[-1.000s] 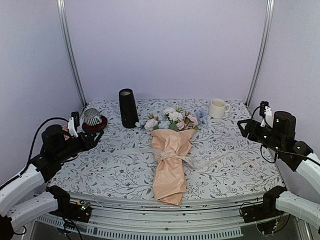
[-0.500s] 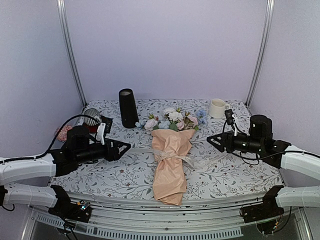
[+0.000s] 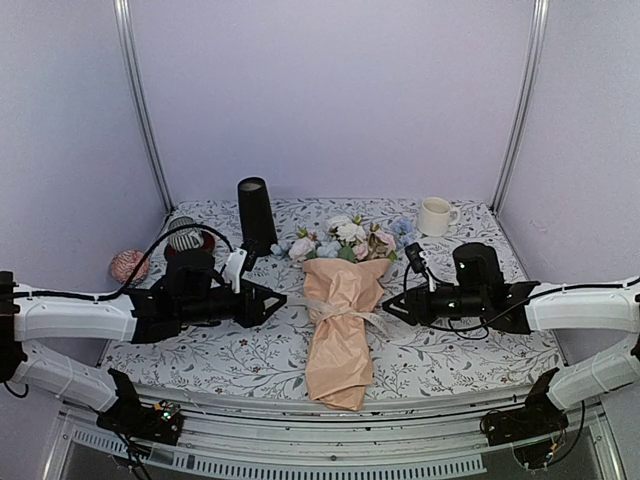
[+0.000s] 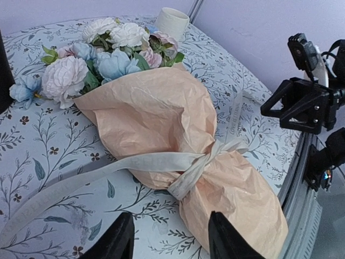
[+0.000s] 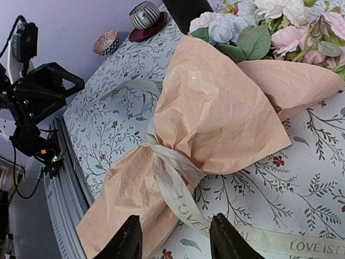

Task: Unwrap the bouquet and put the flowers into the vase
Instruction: Untie the ribbon from the tied bouquet, then untie the half-tied ribbon from the folded wrapping paper.

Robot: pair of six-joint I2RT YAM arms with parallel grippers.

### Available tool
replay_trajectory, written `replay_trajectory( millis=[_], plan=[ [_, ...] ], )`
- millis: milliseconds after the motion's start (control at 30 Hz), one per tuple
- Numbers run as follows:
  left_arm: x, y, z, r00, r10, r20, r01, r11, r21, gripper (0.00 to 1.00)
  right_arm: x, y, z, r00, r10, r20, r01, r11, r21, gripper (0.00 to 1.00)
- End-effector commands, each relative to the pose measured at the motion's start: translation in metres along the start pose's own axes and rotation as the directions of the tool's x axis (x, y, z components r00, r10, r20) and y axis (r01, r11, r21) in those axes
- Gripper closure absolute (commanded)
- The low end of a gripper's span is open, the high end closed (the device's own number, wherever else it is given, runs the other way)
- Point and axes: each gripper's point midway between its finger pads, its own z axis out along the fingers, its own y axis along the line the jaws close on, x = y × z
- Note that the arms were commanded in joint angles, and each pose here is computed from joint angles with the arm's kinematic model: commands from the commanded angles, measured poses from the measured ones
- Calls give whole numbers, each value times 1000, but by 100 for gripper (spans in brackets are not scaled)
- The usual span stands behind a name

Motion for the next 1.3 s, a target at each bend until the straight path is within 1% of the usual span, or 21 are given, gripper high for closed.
replay_trajectory(
  millis=[0,67,133,300,467,567,733,833,1000,1067,1167,1267],
  plan=[
    [-8,-12,12,999,49,8,-49,999,12,55,-10,8,15,999,-35,10,36,999,-15,60],
    [-7,-18,21,999,53,-8,-52,998,34,61,-6,7,24,999,-36,-14,36,999,-15,63],
    [-6,-24,30,998,56,-23,-55,997,53,63,-5,9,32,999,-38,-31,38,999,-20,65],
    [7,-40,53,992,97,-79,-90,992,87,65,-5,24,54,996,-63,-64,60,997,-49,66],
    [25,-55,65,982,137,-129,-123,986,110,67,2,34,70,992,-86,-93,81,995,-62,66],
    [32,-57,67,982,129,-138,-112,986,122,67,4,34,77,990,-90,-108,83,995,-64,66],
    [36,-51,65,983,117,-138,-103,989,104,67,12,32,88,987,-84,-138,76,995,-62,66],
    [36,-49,63,984,118,-136,-106,990,95,67,23,28,93,983,-73,-171,66,997,-46,68],
    [40,-45,60,982,120,-144,-110,991,77,67,52,17,97,971,-52,-234,52,999,-6,69],
    [42,-41,61,980,121,-155,-113,992,61,67,61,14,97,966,-47,-254,48,999,-1,71],
    [47,-37,64,976,126,-177,-121,992,35,67,65,11,94,965,-51,-257,55,998,12,72],
    [47,-39,65,974,137,-181,-134,991,31,67,57,13,89,971,-63,-230,68,998,14,72]
  ],
)
